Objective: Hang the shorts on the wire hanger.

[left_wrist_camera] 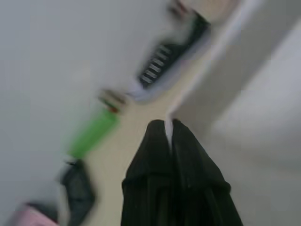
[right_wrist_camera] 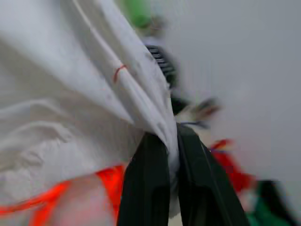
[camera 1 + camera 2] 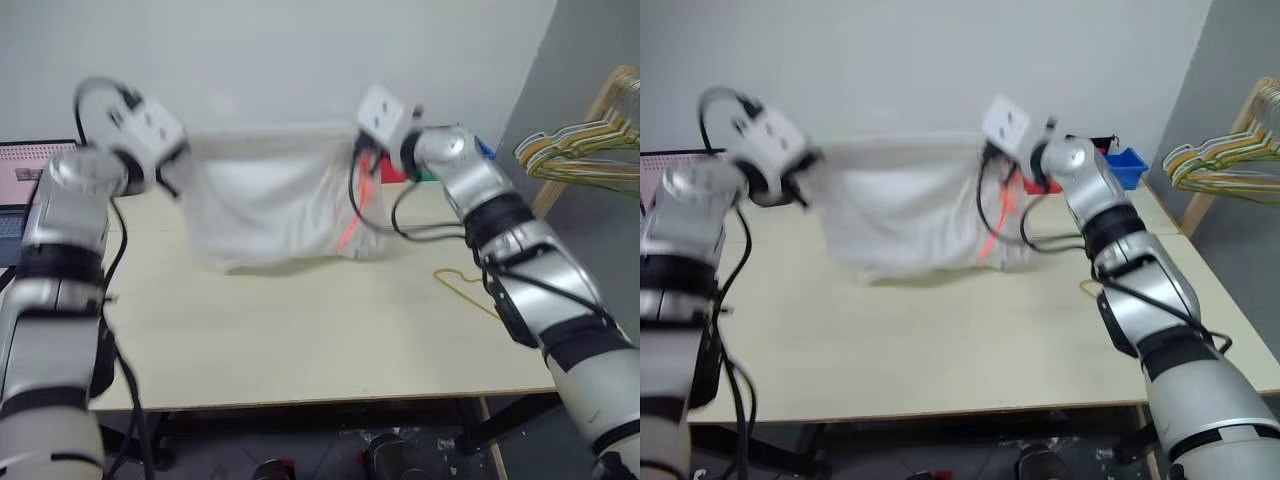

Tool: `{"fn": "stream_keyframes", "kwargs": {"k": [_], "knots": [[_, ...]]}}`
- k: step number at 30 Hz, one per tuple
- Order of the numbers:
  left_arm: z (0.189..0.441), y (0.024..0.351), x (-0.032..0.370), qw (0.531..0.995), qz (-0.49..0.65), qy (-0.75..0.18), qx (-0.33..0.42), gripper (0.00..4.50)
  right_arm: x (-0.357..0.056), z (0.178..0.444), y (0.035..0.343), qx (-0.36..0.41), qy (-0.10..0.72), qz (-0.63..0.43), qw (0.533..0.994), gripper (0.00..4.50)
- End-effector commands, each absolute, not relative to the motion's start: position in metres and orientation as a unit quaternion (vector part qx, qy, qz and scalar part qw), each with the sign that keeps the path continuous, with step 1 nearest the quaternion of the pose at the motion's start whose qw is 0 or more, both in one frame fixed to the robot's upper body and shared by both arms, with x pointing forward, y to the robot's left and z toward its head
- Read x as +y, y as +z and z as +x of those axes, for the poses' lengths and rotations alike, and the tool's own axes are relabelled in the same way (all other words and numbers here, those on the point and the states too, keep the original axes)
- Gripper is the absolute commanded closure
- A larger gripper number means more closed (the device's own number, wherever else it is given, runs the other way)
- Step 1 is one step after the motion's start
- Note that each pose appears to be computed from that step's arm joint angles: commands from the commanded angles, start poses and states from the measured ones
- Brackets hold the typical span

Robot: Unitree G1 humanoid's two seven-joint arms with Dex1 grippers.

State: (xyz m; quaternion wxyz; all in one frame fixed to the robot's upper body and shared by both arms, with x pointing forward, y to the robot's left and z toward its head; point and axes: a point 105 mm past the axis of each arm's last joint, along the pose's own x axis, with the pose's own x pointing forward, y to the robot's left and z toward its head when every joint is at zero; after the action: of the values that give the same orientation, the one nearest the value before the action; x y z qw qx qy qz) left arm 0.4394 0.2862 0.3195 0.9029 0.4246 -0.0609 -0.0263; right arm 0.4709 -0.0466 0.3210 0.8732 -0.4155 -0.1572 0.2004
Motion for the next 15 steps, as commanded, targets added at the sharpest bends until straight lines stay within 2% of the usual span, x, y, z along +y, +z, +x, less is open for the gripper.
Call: {"fn": "stream_keyframes", "kwargs": {"k": [1,3,5,7,8,10,12,14,15], "knots": [[0.397,0.434,0.327,0.84,0.431,0.211,-0.251,4.45,-0.092,0.456,0.413,-0.326,-0.025,-0.379,0.866,4.26],[0.38,0.455,0.324,0.805,0.449,0.236,-0.307,4.45,-0.081,0.445,0.423,-0.38,-0.022,-0.384,0.841,4.26],[0.38,0.446,0.324,0.8,0.476,0.209,-0.299,4.45,-0.068,0.448,0.4,-0.376,0.031,-0.402,0.834,4.26],[0.397,0.398,0.329,0.841,0.481,0.124,-0.213,4.45,-0.053,0.456,0.35,-0.319,0.134,-0.409,0.844,4.26],[0.404,0.359,0.333,0.867,0.472,0.066,-0.144,4.45,-0.047,0.459,0.313,-0.272,0.198,-0.416,0.845,4.26],[0.396,0.294,0.331,0.893,0.447,-0.04,-0.039,4.45,-0.042,0.456,0.252,-0.189,0.296,-0.421,0.836,4.26],[0.362,0.223,0.317,0.889,0.422,-0.162,0.075,4.45,-0.04,0.438,0.19,-0.109,0.398,-0.413,0.812,4.26],[0.319,0.173,0.299,0.87,0.386,-0.257,0.171,4.45,-0.041,0.416,0.148,-0.048,0.462,-0.399,0.79,4.26],[0.301,0.159,0.292,0.859,0.371,-0.287,0.205,4.45,-0.04,0.406,0.136,-0.03,0.484,-0.394,0.781,4.26]]}}
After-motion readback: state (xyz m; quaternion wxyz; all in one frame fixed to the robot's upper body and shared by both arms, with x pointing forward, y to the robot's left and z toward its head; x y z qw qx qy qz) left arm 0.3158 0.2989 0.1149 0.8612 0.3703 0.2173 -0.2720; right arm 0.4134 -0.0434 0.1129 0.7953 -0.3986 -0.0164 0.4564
